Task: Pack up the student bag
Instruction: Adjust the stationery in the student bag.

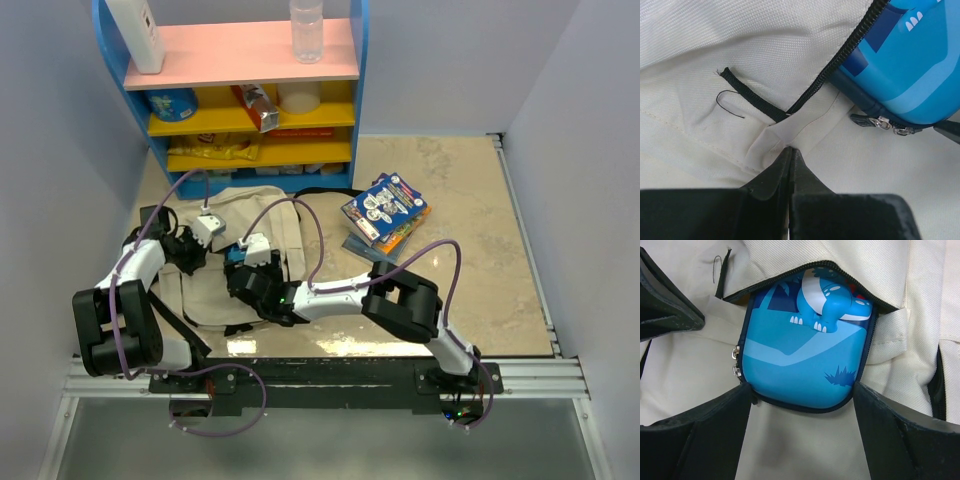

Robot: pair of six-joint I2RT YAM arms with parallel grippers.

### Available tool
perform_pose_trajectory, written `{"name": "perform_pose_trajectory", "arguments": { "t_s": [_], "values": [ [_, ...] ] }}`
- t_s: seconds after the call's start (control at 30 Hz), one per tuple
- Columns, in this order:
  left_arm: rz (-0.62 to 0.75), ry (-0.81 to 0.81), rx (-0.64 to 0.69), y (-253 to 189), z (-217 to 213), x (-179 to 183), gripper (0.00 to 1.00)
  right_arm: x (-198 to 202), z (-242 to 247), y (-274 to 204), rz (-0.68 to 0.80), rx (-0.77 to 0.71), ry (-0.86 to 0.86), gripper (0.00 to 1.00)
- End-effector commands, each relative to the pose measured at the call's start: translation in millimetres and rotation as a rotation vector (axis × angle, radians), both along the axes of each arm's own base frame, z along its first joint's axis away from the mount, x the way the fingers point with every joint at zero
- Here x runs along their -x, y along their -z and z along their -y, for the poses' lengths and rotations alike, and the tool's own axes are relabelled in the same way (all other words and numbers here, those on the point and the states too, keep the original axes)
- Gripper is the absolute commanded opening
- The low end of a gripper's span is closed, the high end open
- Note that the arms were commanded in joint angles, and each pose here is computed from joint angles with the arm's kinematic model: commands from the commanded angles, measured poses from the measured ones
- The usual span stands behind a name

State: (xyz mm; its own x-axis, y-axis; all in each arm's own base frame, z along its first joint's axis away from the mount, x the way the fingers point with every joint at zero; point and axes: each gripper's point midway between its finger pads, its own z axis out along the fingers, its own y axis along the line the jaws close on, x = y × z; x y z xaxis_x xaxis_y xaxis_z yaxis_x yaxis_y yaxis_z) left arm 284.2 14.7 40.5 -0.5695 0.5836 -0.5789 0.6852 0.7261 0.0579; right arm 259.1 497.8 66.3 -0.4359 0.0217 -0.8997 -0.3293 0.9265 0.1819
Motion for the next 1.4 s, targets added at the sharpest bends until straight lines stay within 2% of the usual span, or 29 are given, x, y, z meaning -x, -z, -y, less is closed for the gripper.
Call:
{"name": "perform_pose_trajectory", "arguments": {
  "t_s": [0.0, 0.07, 0.1, 0.17, 0.2, 0.3, 0.4, 0.63, 0.73, 0.87, 1.0, 1.17, 1.37],
  "values": [
    [0.013, 0.067, 0.074, -5, 19, 3, 0.02, -2, -20, -10, -0.016, -0.07, -0.068, 0.81],
    [0.012, 0.069, 0.078, -5, 20, 3, 0.02, -3, -19, -4, -0.039, -0.064, -0.101, 0.76],
    [0.011, 0.069, 0.08, -5, 20, 3, 0.02, -4, -18, -2, -0.052, -0.065, -0.113, 0.68],
    [0.011, 0.072, 0.079, -6, 20, 3, 0.01, -7, -8, 2, -0.068, -0.059, -0.13, 0.6],
    [0.014, 0.074, 0.077, -7, 20, 3, 0.01, -6, -5, 6, -0.081, -0.046, -0.148, 0.51],
    [0.014, 0.081, 0.092, -10, 22, 4, 0.01, -5, 19, 23, -0.103, 0.042, -0.147, 0.37],
    [0.013, 0.101, 0.122, -19, 29, 5, 0.01, -3, 49, 35, -0.137, 0.074, -0.115, 0.3],
    [0.016, 0.105, 0.153, -28, 33, 2, 0.01, -26, 71, 18, -0.174, -0.072, -0.018, 0.27],
    [0.018, 0.102, 0.15, -27, 33, 1, 0.02, -43, 61, -3, -0.145, -0.106, 0.017, 0.2],
    [0.011, 0.096, 0.158, -25, 38, -1, 0.02, -55, 41, -7, -0.136, -0.116, 0.012, 0.13],
    [0.007, 0.119, 0.152, -22, 49, 1, 0.02, -60, 30, -15, -0.115, -0.16, 0.014, 0.02],
    [-0.004, 0.134, 0.132, -12, 57, 3, 0.02, -63, 21, -12, -0.131, -0.164, 0.008, 0.01],
    [-0.019, 0.161, 0.135, -10, 66, 8, 0.02, -47, 8, -11, -0.143, -0.202, -0.037, 0.0]
  ]
}}
